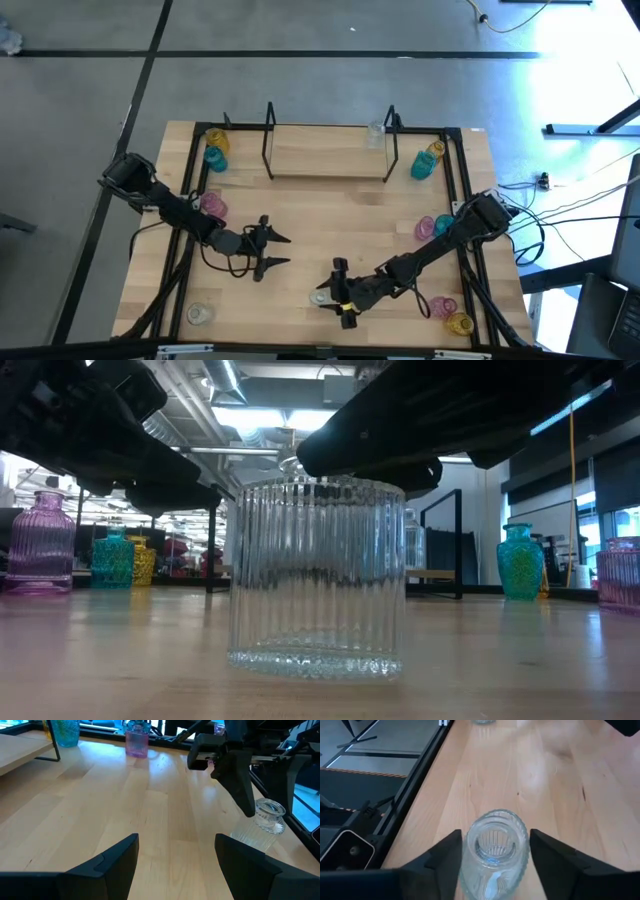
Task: Sort vases onto shelf
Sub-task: Put the right transparent vase on the shelf aligned with the other transparent vase
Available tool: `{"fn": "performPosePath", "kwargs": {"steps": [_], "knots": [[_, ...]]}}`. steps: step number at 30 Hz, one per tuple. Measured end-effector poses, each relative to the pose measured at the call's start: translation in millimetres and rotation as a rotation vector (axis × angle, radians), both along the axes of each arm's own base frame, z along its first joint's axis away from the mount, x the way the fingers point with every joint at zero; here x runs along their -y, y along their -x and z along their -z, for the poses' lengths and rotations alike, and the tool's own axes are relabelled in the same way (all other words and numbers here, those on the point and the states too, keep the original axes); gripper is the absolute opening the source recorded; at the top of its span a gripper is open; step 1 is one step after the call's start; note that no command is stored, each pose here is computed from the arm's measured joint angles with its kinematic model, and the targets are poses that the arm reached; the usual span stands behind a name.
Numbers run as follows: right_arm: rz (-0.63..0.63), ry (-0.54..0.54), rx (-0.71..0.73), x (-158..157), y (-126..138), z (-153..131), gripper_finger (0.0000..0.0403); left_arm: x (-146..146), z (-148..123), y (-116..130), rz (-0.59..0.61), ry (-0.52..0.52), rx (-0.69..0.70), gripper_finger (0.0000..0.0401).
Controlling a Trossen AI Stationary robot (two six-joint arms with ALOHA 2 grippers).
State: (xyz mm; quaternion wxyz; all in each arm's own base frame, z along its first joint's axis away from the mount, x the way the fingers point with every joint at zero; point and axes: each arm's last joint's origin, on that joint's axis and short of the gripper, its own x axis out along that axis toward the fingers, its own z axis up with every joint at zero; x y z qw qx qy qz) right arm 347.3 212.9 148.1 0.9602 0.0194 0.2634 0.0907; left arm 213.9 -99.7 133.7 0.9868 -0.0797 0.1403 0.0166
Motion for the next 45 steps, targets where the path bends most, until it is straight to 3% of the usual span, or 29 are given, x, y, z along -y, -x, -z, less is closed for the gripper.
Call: {"fn": "performPosePath", "kwargs": {"steps": [5, 9, 19, 37, 45], "knots": [[-0.009, 0.023, 0.008, 0, 0, 0, 0.013, 0, 0, 0, 0.0, -0.001, 0.0, 0.0256], [-0.011, 0.027, 0.008, 0, 0, 0, 0.0102, 0, 0, 0, 0.0, 0.0, 0.0, 0.0256], [0.002, 0.071, -0.014, 3, 3, -4, 0.0111, 0, 0, 0, 0.001, -0.002, -0.003, 0.0256], [0.101, 0.223, -0.104, 25, 29, -45, 0.0117, 0, 1, 0, 0.0, -0.003, -0.006, 0.0256], [0.164, 0.235, -0.087, 58, 54, -55, 0.0117, 0, 1, 0, 0.0, -0.005, -0.009, 0.0256]]}}
